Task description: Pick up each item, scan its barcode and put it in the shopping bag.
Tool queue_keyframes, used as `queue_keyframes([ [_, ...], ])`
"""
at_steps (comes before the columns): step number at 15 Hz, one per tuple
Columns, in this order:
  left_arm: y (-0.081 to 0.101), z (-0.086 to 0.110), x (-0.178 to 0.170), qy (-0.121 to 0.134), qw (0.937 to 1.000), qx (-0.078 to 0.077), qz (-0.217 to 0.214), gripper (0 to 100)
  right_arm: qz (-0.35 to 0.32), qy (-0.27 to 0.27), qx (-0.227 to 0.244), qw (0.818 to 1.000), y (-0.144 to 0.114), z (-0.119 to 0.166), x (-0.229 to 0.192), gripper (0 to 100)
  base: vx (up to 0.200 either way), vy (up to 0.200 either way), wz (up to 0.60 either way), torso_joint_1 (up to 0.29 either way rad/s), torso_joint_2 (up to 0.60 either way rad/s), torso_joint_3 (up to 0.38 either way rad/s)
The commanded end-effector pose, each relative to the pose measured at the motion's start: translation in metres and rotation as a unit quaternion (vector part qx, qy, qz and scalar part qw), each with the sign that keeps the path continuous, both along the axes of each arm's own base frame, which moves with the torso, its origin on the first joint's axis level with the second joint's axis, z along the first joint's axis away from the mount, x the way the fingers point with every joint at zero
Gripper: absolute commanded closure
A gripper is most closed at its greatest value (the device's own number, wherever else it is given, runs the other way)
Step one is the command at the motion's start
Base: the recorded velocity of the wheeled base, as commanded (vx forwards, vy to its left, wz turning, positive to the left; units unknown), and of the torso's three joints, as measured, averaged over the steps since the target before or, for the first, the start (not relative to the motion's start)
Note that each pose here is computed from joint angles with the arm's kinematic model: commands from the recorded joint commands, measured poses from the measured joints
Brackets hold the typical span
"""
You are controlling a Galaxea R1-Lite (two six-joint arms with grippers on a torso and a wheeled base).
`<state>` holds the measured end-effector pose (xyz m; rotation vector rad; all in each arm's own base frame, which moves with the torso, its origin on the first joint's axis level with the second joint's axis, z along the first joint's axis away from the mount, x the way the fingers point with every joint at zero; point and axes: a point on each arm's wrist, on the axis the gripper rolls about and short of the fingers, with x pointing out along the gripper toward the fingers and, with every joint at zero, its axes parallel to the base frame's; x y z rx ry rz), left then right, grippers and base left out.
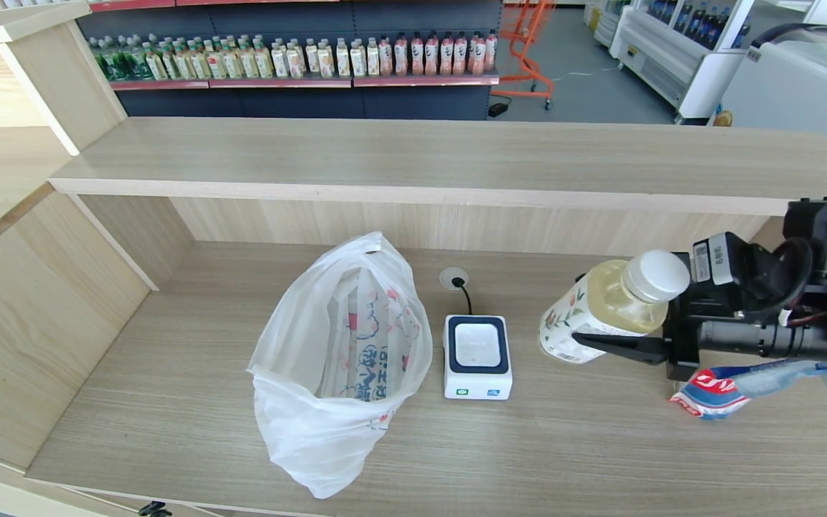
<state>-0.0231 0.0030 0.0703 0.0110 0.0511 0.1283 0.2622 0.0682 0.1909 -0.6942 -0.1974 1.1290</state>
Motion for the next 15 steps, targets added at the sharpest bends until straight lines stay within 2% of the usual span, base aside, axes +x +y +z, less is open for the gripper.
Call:
queue_keyframes([
  [1,0.000,0.000,0.000,0.000,1.0000,0.000,0.000,0,0.013,-0.043,-0.032,0.998,0.006,-0.027,0.047,100,0.000,0.000,0.00,0.000,0.00,0.000],
  [3,0.000,0.000,0.000,0.001,1.0000,0.000,0.000,0,0.048,-0.083,-0.020,0.995,0.017,-0.035,0.057,100,0.000,0.000,0.00,0.000,0.00,0.000],
  [6,0.000,0.000,0.000,0.001,1.0000,0.000,0.000,0,0.110,-0.113,-0.004,0.987,0.031,-0.056,0.074,100,0.000,0.000,0.00,0.000,0.00,0.000],
  [10,0.000,0.000,0.000,0.001,1.0000,0.000,0.000,0,0.134,-0.116,-0.006,0.984,0.035,-0.075,0.086,100,0.000,0.000,0.00,0.000,0.00,0.000],
  [15,0.000,0.000,0.000,0.000,1.0000,0.000,0.000,0,0.167,-0.147,-0.003,0.975,0.048,-0.076,0.096,100,0.000,0.000,0.00,0.000,0.00,0.000],
])
